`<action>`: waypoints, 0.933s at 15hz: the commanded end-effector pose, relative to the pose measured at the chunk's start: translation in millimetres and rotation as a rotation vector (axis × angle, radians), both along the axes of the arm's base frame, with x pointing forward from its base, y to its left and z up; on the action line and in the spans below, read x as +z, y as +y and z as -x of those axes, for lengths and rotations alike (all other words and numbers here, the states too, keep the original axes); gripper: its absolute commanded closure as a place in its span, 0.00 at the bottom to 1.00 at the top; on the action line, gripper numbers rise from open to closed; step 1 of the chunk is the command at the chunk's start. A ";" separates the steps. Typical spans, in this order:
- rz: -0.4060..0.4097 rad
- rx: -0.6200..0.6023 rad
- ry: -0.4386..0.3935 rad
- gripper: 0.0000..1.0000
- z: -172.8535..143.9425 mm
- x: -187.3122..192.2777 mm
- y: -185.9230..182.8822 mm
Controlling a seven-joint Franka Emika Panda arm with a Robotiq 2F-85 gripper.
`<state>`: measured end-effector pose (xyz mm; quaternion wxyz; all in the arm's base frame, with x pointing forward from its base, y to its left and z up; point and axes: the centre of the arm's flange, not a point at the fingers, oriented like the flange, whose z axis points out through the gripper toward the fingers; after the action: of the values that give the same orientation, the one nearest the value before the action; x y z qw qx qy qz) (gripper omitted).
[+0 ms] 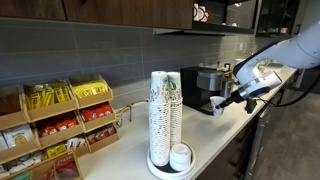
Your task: Pick up the paper cup and put it under the coffee machine
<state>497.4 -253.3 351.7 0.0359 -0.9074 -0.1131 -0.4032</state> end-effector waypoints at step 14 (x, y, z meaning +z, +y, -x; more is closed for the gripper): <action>0.009 -0.120 -0.085 0.43 -78.8 -30.9 -81.2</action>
<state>558.0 -317.1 333.4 -0.0034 -0.9048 -0.0731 -0.4195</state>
